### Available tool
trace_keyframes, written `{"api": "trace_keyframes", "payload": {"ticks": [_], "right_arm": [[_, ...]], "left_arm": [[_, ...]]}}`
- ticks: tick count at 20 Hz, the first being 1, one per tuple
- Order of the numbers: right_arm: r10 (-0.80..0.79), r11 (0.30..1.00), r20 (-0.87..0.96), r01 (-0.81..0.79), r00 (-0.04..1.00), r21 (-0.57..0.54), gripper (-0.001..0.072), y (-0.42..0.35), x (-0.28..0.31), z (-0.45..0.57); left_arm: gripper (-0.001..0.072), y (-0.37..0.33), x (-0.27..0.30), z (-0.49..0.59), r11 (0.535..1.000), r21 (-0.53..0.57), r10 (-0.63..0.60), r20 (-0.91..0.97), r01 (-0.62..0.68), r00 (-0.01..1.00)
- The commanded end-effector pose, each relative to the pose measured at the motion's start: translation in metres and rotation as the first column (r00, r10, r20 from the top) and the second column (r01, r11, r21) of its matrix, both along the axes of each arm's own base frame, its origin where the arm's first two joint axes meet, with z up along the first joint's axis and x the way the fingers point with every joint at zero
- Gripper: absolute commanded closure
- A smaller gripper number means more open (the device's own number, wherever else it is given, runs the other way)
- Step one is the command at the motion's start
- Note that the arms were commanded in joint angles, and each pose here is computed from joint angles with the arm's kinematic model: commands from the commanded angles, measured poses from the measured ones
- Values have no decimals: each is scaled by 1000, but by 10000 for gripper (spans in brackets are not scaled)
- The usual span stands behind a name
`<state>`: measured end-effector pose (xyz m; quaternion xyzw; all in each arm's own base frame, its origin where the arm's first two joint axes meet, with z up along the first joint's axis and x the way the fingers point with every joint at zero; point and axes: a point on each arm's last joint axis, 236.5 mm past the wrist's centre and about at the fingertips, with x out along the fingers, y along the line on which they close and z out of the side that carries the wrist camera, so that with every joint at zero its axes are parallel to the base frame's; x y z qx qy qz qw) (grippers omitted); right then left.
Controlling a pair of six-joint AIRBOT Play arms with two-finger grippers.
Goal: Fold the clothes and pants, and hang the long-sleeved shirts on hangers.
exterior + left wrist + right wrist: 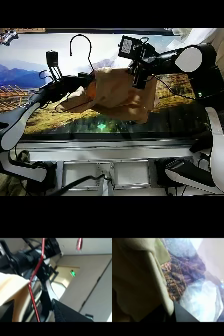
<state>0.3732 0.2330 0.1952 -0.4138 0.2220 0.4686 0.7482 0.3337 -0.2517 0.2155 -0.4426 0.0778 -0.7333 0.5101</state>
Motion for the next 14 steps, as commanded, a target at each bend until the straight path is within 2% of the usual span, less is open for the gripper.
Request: {"api": "trace_keyframes", "payload": {"ticks": [1, 4, 8, 11, 12, 13, 14], "right_arm": [[12, 1000, 11, -13, 1000, 23, 687, 3, -6, 9], [16, 999, 28, -17, 999, 37, 687, 2, -12, 19], [25, 998, 43, -27, 999, 58, 687, 1, -24, 34], [34, 997, 47, -37, 998, 72, 687, 1, -33, 42], [41, 995, 45, -45, 998, 88, 687, 3, -38, 46], [45, 993, 38, -48, 998, 107, 687, 6, -42, 49], [21, 990, 12, -22, 1000, 138, 687, 7, -44, 52]], "left_arm": [[185, 28, 41, 16, 983, -83, 162, -57, -167, 985], [185, 57, 83, 21, 936, -106, 320, -140, -335, 937], [190, 83, 107, 29, 887, -149, 406, -198, -437, 892], [228, 113, 140, 28, 812, -145, 511, -291, -566, 809], [297, 127, 151, 30, 776, -146, 547, -329, -614, 770], [476, 142, 160, 34, 739, -145, 580, -360, -658, 730], [548, 151, 162, 43, 715, -140, 609, -355, -685, 709]]}}
